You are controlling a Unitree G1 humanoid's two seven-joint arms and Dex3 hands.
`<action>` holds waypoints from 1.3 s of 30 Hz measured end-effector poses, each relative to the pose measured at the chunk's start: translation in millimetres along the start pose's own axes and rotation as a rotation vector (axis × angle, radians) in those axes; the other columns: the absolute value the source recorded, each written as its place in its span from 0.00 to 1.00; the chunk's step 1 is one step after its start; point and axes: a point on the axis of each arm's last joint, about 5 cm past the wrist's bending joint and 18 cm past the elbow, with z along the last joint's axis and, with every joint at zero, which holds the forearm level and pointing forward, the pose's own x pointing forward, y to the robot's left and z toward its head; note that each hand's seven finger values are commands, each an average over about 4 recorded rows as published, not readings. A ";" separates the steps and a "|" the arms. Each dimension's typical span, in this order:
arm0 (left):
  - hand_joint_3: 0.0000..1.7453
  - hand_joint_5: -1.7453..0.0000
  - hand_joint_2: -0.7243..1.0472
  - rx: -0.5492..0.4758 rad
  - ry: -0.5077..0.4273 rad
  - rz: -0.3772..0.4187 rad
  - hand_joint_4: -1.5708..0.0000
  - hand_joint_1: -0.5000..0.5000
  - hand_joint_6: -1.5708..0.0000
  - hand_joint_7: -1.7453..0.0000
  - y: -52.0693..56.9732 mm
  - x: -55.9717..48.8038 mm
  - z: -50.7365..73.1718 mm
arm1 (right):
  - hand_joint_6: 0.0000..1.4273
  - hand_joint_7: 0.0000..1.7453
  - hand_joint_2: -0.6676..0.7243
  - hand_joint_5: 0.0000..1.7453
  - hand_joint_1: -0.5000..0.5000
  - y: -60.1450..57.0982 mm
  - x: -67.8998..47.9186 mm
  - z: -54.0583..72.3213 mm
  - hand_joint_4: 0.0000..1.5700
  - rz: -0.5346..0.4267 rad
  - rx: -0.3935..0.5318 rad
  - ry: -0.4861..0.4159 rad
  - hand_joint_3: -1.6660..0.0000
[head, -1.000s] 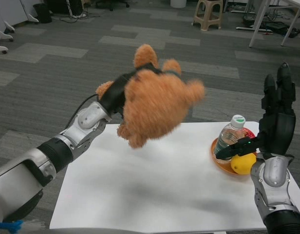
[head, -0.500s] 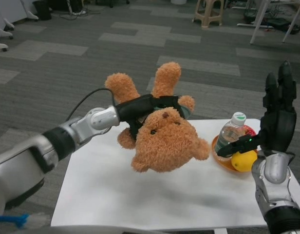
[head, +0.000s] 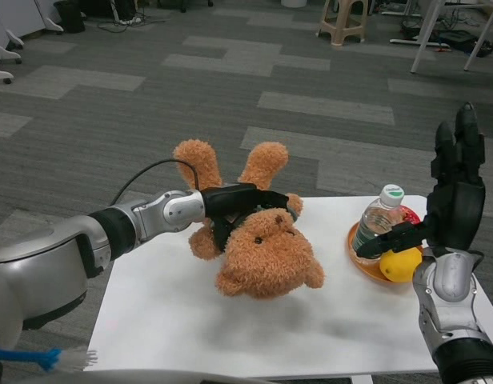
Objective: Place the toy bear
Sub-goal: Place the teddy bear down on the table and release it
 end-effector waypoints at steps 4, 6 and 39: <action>0.03 0.00 1.00 0.001 0.022 -0.012 0.10 0.00 0.47 0.42 -3.1 -0.1 -2.0 | 0.00 0.00 0.82 0.00 0.08 -0.1 0.0 0.0 0.00 0.000 0.000 0.000 1.00; 0.04 0.00 1.00 0.003 0.025 -0.018 0.11 0.00 0.42 0.44 -5.1 0.4 -2.0 | 0.00 0.00 0.82 0.00 0.08 -0.1 0.0 0.0 0.00 0.000 0.000 0.000 1.00; 0.05 0.00 0.00 -0.130 0.191 -0.109 1.00 0.00 1.00 0.82 0.3 -1.0 -12.7 | 0.00 0.00 0.82 0.00 0.08 -0.4 0.0 0.0 0.00 -0.002 0.000 0.000 1.00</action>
